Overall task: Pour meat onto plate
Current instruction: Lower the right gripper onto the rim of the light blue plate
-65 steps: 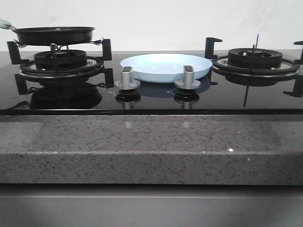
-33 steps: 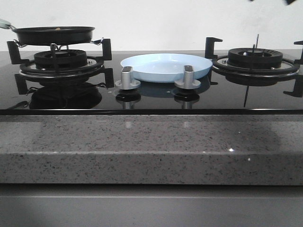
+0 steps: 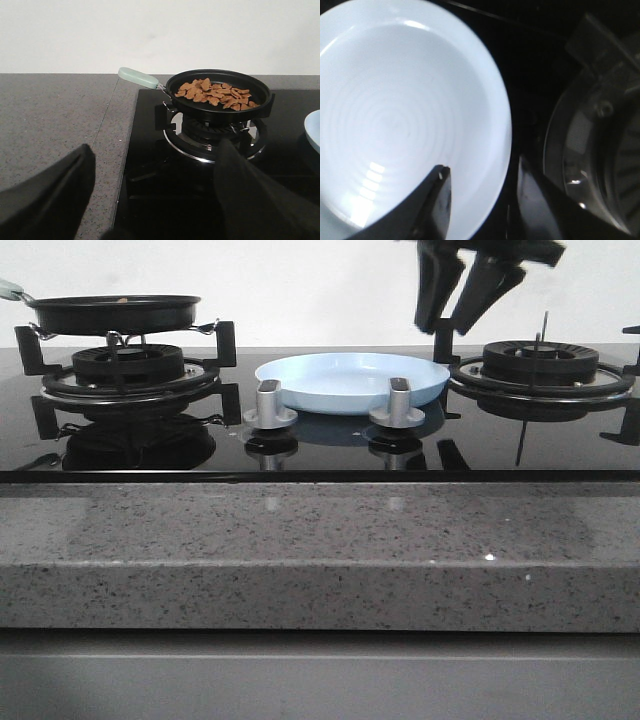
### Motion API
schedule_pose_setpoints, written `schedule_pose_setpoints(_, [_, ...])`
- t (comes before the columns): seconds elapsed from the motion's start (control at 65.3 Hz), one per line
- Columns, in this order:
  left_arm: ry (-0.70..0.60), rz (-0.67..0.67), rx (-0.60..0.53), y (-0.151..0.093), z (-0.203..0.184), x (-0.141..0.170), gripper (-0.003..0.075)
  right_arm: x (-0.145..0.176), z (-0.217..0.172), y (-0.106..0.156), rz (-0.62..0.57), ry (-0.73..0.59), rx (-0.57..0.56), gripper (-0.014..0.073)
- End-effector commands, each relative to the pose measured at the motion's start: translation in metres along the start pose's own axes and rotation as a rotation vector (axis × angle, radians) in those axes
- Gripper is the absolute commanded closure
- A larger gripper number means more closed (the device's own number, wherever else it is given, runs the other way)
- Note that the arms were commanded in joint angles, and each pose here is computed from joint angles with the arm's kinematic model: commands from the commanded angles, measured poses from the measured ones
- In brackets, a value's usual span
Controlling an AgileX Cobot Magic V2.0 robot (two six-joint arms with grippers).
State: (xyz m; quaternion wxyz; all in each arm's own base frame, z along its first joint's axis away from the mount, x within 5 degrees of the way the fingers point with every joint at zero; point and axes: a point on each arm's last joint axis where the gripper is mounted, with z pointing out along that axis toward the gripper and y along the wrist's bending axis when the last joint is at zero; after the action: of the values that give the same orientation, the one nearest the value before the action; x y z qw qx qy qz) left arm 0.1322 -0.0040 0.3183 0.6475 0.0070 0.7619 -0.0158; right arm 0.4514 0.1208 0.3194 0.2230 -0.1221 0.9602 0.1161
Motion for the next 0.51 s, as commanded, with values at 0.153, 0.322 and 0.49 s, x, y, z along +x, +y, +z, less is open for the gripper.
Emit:
schedule_pose_setpoints(0.153, [-0.123,-0.016,-0.006,0.001,-0.002,-0.020,0.0230,-0.012,-0.013,0.004,-0.032,-0.058,-0.003,0.0259])
schedule_pose_setpoints(0.322, [-0.123,-0.016,-0.006,0.001,-0.002,-0.020,0.0230,-0.013,-0.002,0.001,-0.029,-0.048,0.001,0.0259])
schedule_pose_setpoints(0.49, [-0.123,-0.016,-0.006,0.001,-0.002,-0.020,0.0230,-0.013,0.003,0.000,-0.030,-0.039,0.007,0.0259])
